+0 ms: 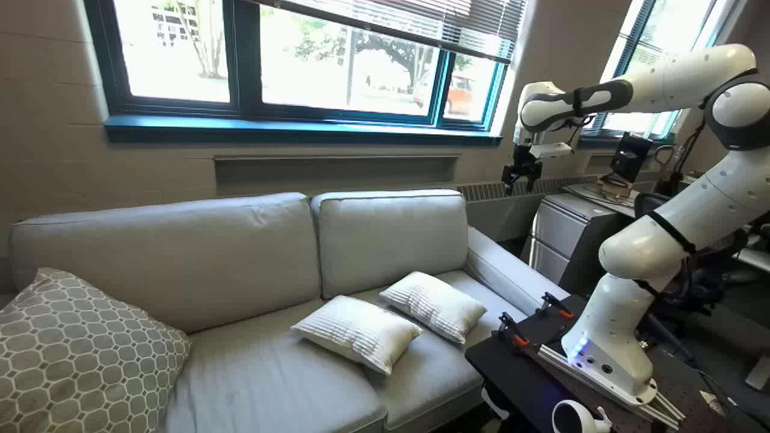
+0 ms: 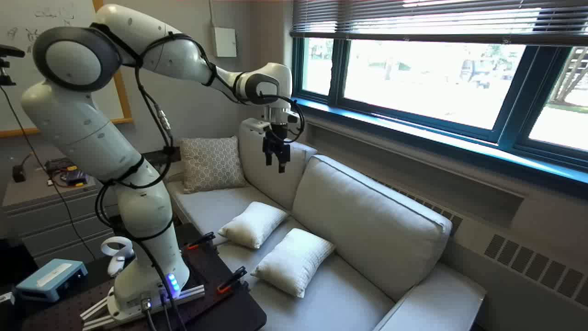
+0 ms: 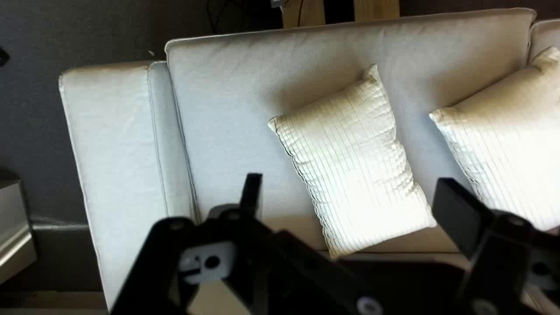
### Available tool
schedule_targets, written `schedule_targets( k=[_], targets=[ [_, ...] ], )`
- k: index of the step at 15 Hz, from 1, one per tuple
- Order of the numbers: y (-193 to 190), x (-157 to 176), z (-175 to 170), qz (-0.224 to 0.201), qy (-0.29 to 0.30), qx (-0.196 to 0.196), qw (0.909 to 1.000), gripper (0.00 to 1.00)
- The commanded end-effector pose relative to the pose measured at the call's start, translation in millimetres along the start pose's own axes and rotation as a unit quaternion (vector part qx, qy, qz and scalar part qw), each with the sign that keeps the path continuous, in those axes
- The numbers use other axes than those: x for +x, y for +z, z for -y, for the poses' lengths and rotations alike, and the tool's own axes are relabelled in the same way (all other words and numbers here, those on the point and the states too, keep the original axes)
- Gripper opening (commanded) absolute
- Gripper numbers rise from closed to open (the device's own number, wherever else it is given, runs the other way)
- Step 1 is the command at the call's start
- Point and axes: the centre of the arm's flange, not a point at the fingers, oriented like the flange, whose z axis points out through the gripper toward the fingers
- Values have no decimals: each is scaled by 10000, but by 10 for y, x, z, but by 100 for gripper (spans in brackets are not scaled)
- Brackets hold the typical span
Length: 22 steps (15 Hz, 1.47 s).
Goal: Set the striped pillows against the armrest
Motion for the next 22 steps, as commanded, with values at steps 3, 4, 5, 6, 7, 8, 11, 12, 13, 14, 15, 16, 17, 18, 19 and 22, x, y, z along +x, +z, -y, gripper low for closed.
schedule_targets(
  k=[3, 4, 5, 6, 7, 8, 11, 12, 13, 14, 15, 16, 17, 18, 19, 22],
  targets=[
    [-5, 3, 0, -13, 0, 1, 10000, 100],
    [-5, 4, 0, -13, 0, 1, 10000, 100],
    [-5, 4, 0, -13, 1, 1, 10000, 100],
    [-6, 4, 0, -14, 0, 1, 10000, 100],
    [-5, 4, 0, -14, 1, 1, 10000, 100],
    [-5, 4, 0, -14, 1, 1, 10000, 100],
    [-6, 4, 0, -14, 1, 1, 10000, 100],
    [-6, 4, 0, -14, 0, 1, 10000, 100],
    [-6, 4, 0, -14, 1, 1, 10000, 100],
    [-5, -2, 27, -54, 62, 1, 10000, 100],
    [6, 18, 55, -104, 106, -14, 9999, 100],
    [28, 71, 92, -146, 104, 14, 9998, 100],
    [55, 138, 125, -218, 147, 43, 9996, 100],
    [111, 255, 169, -318, 179, 82, 9993, 100],
    [171, 378, 214, -377, 197, 214, 9989, 100],
    [471, 813, 356, -447, 296, 575, 9969, 100]
  ],
)
